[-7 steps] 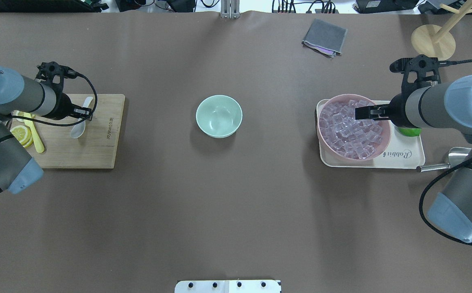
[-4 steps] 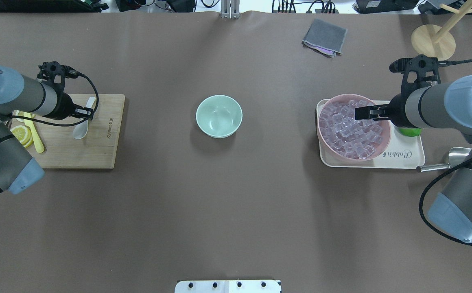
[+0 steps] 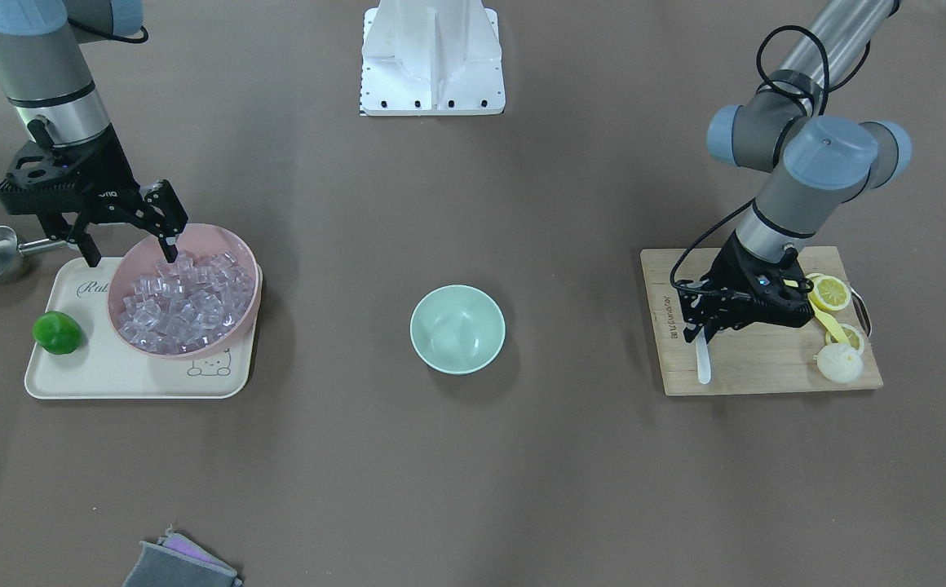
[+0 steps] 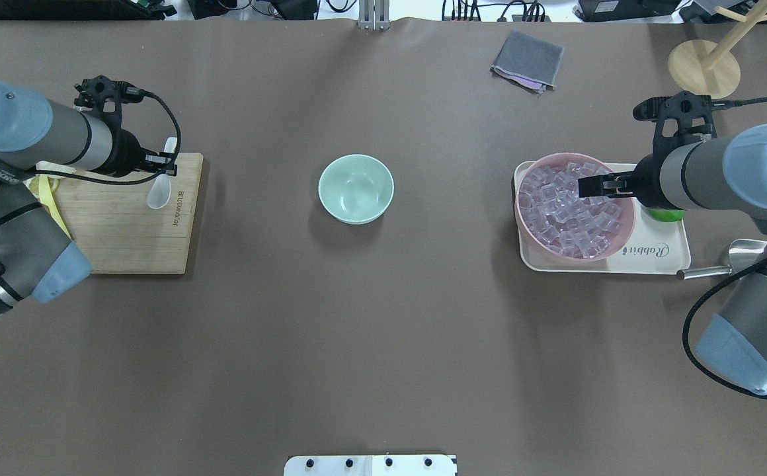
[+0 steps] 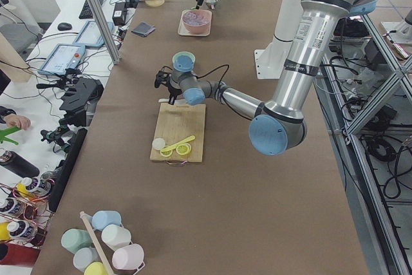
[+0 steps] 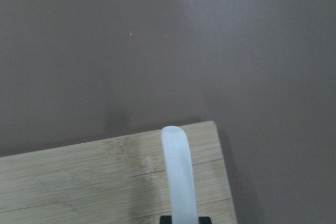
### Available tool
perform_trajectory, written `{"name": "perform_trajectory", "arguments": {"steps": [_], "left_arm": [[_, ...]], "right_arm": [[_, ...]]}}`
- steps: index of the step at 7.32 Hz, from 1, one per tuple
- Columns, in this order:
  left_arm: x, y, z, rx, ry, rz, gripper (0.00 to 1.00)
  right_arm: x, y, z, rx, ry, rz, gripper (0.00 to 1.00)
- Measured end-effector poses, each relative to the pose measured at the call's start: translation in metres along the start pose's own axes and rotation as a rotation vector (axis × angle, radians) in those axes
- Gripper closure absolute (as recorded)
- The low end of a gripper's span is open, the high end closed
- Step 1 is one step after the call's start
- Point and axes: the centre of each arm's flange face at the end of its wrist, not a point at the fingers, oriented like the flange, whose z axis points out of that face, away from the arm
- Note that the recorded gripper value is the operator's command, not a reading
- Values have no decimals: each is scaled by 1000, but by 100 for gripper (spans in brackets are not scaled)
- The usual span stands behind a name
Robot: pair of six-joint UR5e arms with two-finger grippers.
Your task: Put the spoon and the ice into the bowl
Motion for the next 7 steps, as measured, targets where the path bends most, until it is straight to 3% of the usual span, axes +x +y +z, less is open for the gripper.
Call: {"name": "perform_trajectory", "arguments": {"steps": [3, 7], "left_arm": [[91, -16, -8, 30, 95, -177, 100], [224, -2, 11, 94, 89, -304, 100]], "right_arm": [[-2, -1, 3, 12, -26, -69, 0], [-5, 1, 13, 19, -45, -74, 2]]}}
